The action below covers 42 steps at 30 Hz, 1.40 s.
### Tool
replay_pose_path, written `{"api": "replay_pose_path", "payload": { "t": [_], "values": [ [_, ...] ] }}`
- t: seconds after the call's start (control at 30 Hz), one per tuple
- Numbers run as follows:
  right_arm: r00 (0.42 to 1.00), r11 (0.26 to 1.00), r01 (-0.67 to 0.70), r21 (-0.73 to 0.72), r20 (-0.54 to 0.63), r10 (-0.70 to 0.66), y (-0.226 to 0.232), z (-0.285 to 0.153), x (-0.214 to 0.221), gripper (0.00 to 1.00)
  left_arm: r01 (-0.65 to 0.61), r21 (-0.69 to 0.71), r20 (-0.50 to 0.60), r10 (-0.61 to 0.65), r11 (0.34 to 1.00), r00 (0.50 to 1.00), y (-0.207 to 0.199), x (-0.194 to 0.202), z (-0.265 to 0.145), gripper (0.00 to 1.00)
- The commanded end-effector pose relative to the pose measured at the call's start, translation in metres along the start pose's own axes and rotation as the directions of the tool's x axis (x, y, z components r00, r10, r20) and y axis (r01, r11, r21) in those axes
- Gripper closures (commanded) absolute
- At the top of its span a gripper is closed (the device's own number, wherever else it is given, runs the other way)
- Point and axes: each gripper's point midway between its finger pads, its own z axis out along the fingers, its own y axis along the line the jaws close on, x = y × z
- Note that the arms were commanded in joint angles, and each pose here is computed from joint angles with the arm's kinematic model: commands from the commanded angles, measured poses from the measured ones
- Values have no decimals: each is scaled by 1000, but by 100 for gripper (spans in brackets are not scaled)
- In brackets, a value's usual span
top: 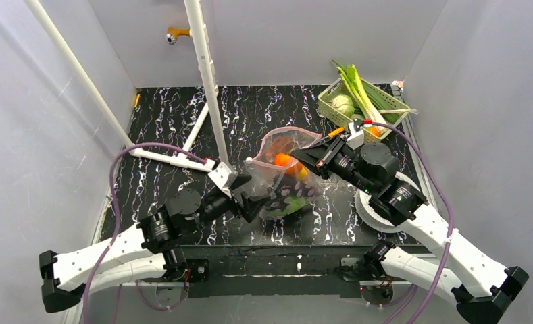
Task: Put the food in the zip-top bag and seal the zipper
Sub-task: Adjust the zipper food storage bag at the center of the board, then zip the zipper food storage bag at the center of the board.
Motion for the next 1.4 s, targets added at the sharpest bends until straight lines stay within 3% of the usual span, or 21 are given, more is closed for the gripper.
{"api": "replay_pose_path", "payload": {
  "t": [0.0, 0.13, 0.3, 0.43, 0.73, 1.1, 1.17, 1.27, 1.37],
  "values": [
    [999, 994, 21, -111, 44, -16, 31, -8, -9, 99, 15, -14, 230, -12, 1000, 973, 2, -38, 12, 26],
    [999, 995, 21, -101, 41, -17, 29, -7, -8, 99, 58, -25, 273, -49, 998, 961, 11, -36, 12, 24],
    [999, 995, 30, -92, 41, -26, 25, -7, -8, 99, 103, 210, 181, -142, 972, 973, -3, -30, 12, 11],
    [999, 996, 29, -88, 40, -26, 23, -6, -8, 99, 140, 248, 131, -177, 958, 976, 10, -20, 15, 9],
    [999, 995, 31, -93, 41, -28, 26, -5, -8, 99, 121, 350, 130, -177, 929, 976, -2, -15, 24, 24],
    [999, 996, 30, -80, 37, -27, 22, -2, -8, 99, 86, 354, 114, -134, 931, 984, 0, -9, 34, 61],
    [998, 997, 31, -74, 57, -27, 21, -2, -11, 99, 93, 327, 112, -136, 940, 984, 5, -6, 34, 57],
    [997, 997, 31, -74, 73, -26, 22, -2, -14, 99, 109, 304, 104, -146, 947, 984, 9, -1, 35, 42],
    [997, 996, 32, -77, 73, -26, 24, -2, -14, 99, 131, 297, 101, -167, 946, 981, 11, 0, 36, 38]
  ]
}}
